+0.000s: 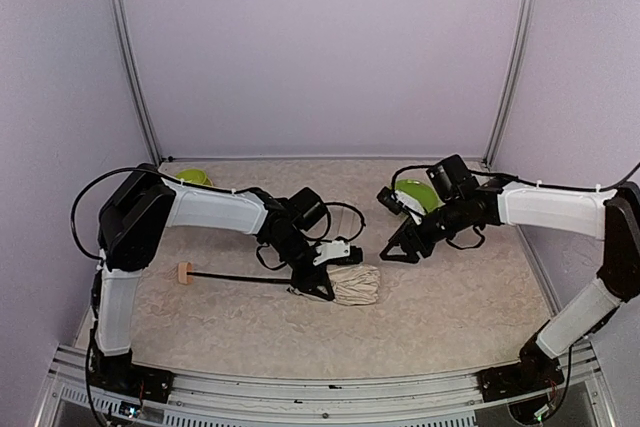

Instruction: Put away the umbrella

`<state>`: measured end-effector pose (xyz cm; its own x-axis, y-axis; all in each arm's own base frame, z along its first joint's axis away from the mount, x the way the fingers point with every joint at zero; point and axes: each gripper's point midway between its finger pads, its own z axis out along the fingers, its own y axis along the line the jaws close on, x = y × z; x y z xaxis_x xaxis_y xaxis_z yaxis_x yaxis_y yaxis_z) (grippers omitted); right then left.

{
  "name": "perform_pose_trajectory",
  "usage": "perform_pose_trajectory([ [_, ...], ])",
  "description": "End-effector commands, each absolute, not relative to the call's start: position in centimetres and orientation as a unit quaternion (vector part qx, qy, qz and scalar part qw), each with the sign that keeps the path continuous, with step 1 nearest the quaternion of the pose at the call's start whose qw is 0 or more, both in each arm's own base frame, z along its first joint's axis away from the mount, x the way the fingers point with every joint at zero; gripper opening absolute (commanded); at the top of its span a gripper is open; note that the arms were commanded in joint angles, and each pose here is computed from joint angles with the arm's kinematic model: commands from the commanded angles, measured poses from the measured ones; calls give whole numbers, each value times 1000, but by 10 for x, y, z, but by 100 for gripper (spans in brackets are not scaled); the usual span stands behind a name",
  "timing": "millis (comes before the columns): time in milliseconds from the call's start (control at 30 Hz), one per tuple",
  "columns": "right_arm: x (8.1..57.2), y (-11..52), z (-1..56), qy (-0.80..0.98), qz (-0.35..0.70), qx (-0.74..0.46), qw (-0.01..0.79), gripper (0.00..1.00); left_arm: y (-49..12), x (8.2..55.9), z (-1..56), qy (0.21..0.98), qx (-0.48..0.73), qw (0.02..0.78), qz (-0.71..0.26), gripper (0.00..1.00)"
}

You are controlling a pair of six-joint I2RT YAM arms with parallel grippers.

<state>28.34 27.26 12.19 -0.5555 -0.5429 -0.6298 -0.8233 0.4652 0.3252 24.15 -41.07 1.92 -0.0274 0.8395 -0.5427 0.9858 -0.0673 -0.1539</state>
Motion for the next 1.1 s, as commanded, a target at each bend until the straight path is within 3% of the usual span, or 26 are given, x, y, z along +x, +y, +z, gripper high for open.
perform_pose_trajectory([
  [0, 258, 304, 152, 741, 254, -505, 362, 61, -362, 198, -47, 735, 617, -44, -278, 22],
  [200, 206, 344, 133, 625, 162, -640, 416, 69, -361, 196, -54, 743, 601, -67, -288, 22],
  [433, 234, 360, 96, 588, 30, -700, 404, 82, -360, 196, -52, 742, 601, -68, -289, 22],
  [833, 265, 354, 33, 604, -67, -711, 353, 83, -357, 190, -53, 734, 609, -78, -291, 19],
  [967, 260, 354, 15, 612, -57, -719, 324, 74, -360, 185, -50, 724, 615, -80, -301, 18],
  [1000, 258, 352, 9, 617, -54, -721, 311, 66, -361, 184, -48, 722, 616, -79, -305, 18],
  [1067, 255, 350, 1, 630, -51, -717, 292, 41, -363, 185, -42, 718, 617, -74, -313, 19],
])
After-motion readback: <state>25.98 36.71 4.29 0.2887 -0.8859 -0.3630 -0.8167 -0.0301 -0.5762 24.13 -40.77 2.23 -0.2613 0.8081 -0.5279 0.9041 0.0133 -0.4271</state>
